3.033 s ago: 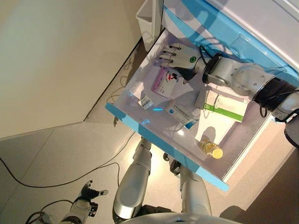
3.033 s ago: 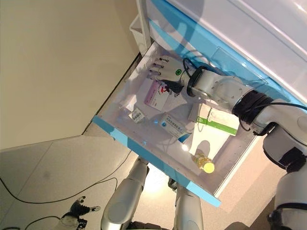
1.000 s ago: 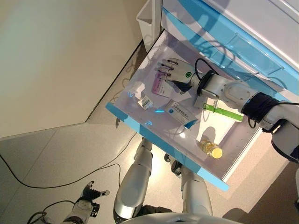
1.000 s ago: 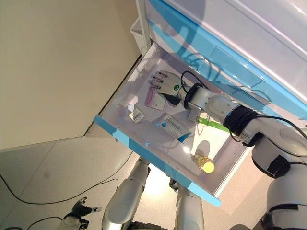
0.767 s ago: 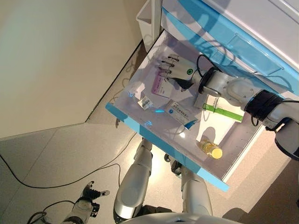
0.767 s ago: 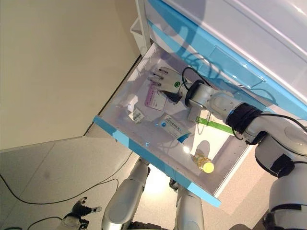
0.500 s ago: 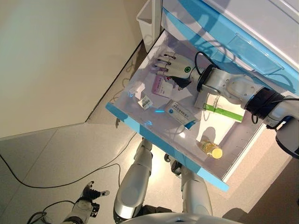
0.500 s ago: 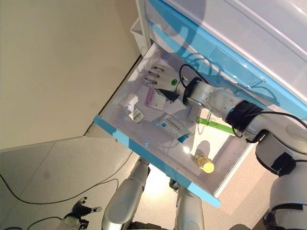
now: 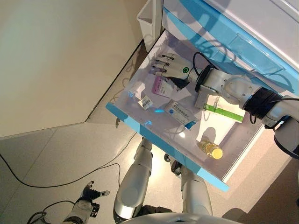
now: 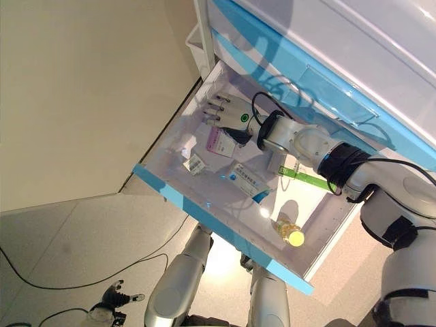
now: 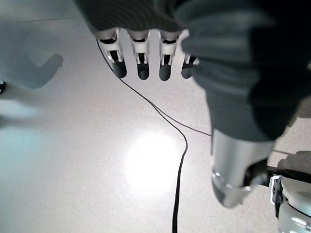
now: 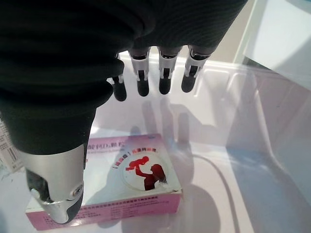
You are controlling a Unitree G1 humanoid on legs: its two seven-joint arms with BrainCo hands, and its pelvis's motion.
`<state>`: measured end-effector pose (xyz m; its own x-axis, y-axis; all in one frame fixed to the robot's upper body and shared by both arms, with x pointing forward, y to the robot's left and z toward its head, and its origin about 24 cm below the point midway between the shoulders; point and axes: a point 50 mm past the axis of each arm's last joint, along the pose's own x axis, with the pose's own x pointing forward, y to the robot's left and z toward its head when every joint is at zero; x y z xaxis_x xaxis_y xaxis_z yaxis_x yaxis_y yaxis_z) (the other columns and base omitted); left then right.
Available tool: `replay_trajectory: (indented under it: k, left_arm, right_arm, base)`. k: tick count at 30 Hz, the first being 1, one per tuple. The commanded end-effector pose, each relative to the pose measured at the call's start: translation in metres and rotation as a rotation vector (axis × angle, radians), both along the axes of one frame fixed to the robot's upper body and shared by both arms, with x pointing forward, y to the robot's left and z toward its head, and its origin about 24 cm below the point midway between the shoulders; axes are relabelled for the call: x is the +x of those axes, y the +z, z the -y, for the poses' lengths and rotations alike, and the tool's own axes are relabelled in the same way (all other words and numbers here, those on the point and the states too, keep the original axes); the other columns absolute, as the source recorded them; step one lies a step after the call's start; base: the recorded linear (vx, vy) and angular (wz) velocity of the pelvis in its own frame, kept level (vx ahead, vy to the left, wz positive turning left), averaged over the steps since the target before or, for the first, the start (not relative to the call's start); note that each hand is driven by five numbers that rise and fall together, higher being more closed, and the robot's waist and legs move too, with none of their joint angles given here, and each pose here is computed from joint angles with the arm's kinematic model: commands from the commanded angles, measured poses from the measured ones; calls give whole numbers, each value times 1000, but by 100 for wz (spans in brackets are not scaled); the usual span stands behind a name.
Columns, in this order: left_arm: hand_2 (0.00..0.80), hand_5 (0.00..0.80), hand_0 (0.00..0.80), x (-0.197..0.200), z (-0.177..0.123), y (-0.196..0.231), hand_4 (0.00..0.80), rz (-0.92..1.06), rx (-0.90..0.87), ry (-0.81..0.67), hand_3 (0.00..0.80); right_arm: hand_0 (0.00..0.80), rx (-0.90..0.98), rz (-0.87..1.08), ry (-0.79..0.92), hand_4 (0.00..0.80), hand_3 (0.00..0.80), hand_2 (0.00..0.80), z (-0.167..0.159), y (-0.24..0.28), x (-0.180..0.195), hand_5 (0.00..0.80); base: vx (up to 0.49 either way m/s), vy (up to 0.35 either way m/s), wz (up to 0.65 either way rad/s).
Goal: Open the drawer and pick up the medicine
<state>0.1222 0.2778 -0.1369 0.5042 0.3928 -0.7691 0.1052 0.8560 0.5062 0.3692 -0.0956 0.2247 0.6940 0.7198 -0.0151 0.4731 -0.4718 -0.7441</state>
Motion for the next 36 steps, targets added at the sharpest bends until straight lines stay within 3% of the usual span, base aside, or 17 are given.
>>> replay_trajectory:
  k: [1, 36]
  left_arm:
    - [0, 0, 0, -23, -18, -1, 0, -88, 72, 30, 0]
    - [0, 0, 0, -23, -17, -2, 0, -83, 71, 28, 0]
  right_arm:
    - [0, 37, 23, 17, 0, 0, 0, -3, 14, -1, 0]
    - [0, 47, -5, -36, 0, 0, 0, 3, -2, 6, 0]
  base:
    - [16, -1, 4]
    - [0, 0, 0]
